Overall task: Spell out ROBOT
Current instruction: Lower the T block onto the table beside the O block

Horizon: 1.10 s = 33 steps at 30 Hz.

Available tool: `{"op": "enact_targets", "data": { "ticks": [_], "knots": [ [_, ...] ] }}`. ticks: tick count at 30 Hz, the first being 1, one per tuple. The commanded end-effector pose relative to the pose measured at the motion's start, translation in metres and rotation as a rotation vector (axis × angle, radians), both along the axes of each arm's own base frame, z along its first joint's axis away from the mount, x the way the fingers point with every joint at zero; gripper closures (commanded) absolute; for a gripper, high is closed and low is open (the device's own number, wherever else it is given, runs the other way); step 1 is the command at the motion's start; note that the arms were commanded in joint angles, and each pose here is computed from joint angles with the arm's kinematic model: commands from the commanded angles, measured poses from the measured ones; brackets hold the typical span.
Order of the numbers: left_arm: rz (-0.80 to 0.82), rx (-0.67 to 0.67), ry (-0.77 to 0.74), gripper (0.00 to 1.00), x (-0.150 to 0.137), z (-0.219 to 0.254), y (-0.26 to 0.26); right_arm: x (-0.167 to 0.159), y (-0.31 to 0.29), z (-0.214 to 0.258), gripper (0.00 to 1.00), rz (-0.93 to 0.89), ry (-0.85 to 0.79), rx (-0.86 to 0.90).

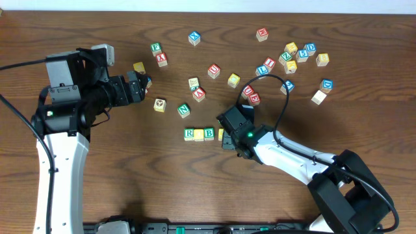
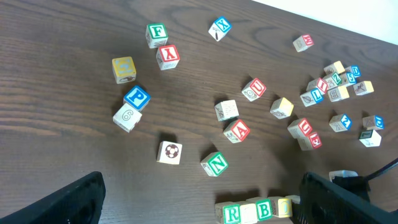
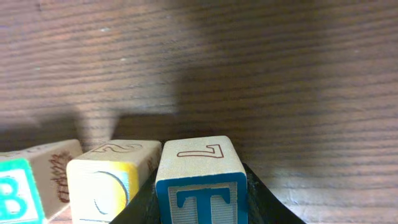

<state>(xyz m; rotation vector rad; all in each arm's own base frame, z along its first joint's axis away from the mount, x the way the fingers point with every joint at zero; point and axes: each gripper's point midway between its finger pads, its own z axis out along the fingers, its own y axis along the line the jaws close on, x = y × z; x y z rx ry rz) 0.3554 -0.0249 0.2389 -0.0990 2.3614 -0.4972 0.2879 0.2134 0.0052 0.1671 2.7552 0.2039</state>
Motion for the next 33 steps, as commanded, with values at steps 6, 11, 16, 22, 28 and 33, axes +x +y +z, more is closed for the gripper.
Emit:
{"op": "enact_targets", "data": {
  "ticks": [6, 11, 16, 22, 28, 33],
  "knots": [
    [-0.012, 0.0, -0.028, 0.02, 0.0026, 0.0103, -0.0005, -0.0006, 0.002, -0.0036, 0.99, 0.005, 0.001, 0.002],
    [-0.012, 0.0, -0.028, 0.02, 0.0027, 0.0103, -0.0005, 0.0001, 0.0028, -0.0031, 0.99, 0.02, -0.004, 0.0],
    [-0.012, 0.0, -0.028, 0.02, 0.0027, 0.0103, -0.0005, 0.0008, 0.006, -0.0025, 0.99, 0.038, -0.007, 0.01],
    [-0.012, 0.0, -0.028, 0.02, 0.0026, 0.0103, -0.0005, 0.0011, 0.008, -0.002, 0.99, 0.053, -0.01, 0.014],
    [-0.012, 0.0, -0.028, 0.02, 0.0026, 0.0103, -0.0005, 0.0027, 0.0102, -0.001, 0.99, 0.061, -0.018, 0.021],
    [-0.012, 0.0, -0.028, 0.02, 0.0027, 0.0103, -0.0005, 0.0034, 0.0109, -0.0005, 0.99, 0.069, -0.023, 0.021]
  ]
}}
